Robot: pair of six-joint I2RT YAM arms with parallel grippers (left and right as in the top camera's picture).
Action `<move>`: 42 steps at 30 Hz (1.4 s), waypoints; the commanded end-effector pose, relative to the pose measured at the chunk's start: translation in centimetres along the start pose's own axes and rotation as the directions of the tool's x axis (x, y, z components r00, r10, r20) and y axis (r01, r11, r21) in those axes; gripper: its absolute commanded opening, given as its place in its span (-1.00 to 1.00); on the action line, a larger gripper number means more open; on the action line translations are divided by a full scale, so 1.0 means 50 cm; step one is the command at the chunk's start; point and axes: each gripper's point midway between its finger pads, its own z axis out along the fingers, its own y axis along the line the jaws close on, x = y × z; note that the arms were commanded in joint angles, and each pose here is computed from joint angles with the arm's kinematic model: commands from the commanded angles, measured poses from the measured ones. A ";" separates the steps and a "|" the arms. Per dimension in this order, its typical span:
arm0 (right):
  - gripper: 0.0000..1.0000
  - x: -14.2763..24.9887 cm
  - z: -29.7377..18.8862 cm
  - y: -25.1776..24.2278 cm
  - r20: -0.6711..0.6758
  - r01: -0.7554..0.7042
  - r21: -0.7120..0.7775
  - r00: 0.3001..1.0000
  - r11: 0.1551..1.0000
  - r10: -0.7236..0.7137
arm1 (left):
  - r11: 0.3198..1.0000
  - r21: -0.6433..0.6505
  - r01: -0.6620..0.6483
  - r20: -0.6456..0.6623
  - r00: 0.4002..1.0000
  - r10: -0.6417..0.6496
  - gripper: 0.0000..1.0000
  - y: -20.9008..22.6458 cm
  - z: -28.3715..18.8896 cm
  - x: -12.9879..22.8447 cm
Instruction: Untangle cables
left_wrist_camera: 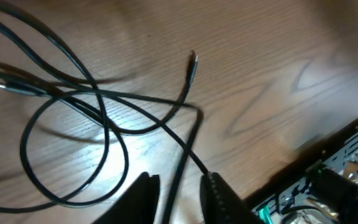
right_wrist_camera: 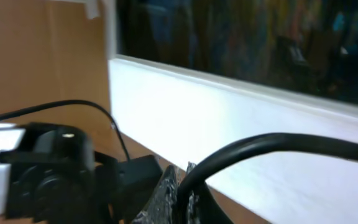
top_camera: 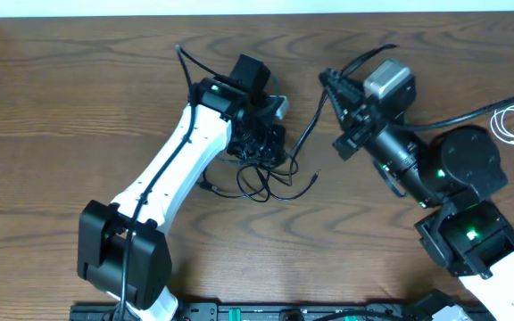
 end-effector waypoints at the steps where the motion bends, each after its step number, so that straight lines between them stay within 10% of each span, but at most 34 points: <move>1: -0.98 -0.015 -0.007 -0.041 0.016 -0.093 0.070 0.996 0.993 0.092 | 1.000 -0.008 -0.022 -0.026 0.999 0.022 -0.33 0.005 0.019 0.003; 12: -0.98 0.090 -0.039 -0.135 -0.140 -0.292 0.234 0.934 0.927 0.330 | 1.000 -0.023 0.014 -0.102 0.995 -0.016 -0.07 0.038 0.081 0.004; 21: -0.98 0.227 -0.093 -0.133 -0.384 -0.331 0.323 0.811 0.887 0.442 | 0.992 0.005 0.125 0.044 0.991 -0.125 0.56 0.076 0.024 -0.072; 33: -0.98 0.361 -0.201 -0.267 -0.437 -0.311 0.619 0.626 0.721 0.645 | 0.859 0.131 0.494 0.248 0.823 -0.511 0.57 0.215 -0.133 -0.143; 35: -0.98 0.386 -0.215 -0.294 -0.430 -0.305 0.664 0.592 0.683 0.682 | 0.844 0.135 0.518 0.258 0.804 -0.535 0.86 0.236 -0.143 -0.142; 42: -0.98 0.494 -0.257 -0.359 -0.411 -0.303 0.774 0.427 0.556 0.805 | 0.828 0.129 0.546 0.280 0.781 -0.559 0.93 0.268 -0.157 -0.141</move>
